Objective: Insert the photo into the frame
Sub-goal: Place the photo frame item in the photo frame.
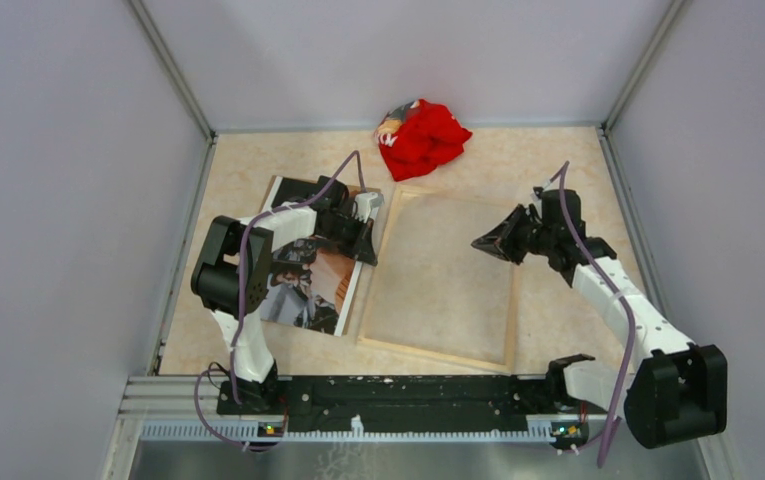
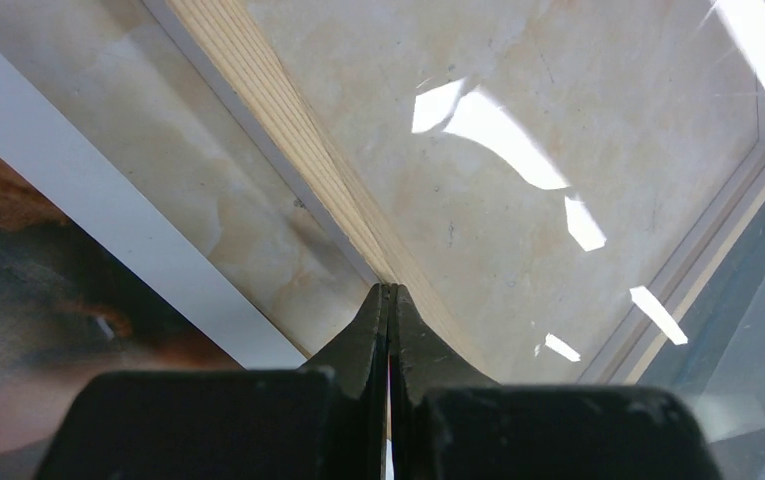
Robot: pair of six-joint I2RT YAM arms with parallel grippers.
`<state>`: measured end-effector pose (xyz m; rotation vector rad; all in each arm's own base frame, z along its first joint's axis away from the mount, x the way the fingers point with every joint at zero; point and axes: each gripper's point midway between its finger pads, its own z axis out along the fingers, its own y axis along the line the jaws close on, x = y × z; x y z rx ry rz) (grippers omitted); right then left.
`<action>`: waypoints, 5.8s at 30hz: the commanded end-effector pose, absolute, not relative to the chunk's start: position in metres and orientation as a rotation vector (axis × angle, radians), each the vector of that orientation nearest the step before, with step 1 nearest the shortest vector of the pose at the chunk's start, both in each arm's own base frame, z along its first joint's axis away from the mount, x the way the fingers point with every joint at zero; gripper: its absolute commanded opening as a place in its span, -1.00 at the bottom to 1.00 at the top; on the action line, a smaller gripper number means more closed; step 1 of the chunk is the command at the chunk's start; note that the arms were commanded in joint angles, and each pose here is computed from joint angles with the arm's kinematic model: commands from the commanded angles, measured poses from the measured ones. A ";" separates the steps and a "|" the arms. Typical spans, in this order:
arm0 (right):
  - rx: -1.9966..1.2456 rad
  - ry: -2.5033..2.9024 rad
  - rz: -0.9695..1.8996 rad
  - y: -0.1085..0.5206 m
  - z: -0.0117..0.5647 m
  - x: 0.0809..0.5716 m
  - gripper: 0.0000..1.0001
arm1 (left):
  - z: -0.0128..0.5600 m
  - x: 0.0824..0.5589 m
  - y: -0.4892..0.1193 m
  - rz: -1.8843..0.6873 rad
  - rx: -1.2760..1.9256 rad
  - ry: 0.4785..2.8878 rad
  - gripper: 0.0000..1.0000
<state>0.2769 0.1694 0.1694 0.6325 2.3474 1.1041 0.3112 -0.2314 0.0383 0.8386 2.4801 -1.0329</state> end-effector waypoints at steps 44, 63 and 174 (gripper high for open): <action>0.272 2.449 0.771 0.142 0.127 0.292 -1.00 | 0.009 0.292 -0.220 -0.977 0.850 2.629 -1.00; 0.079 2.281 0.899 0.172 0.163 0.293 -1.00 | 0.009 0.293 -0.221 -0.982 0.844 2.634 -1.00; 0.147 2.071 0.963 0.182 0.189 0.284 -1.00 | 0.026 0.295 -0.225 -1.062 0.823 2.607 -1.00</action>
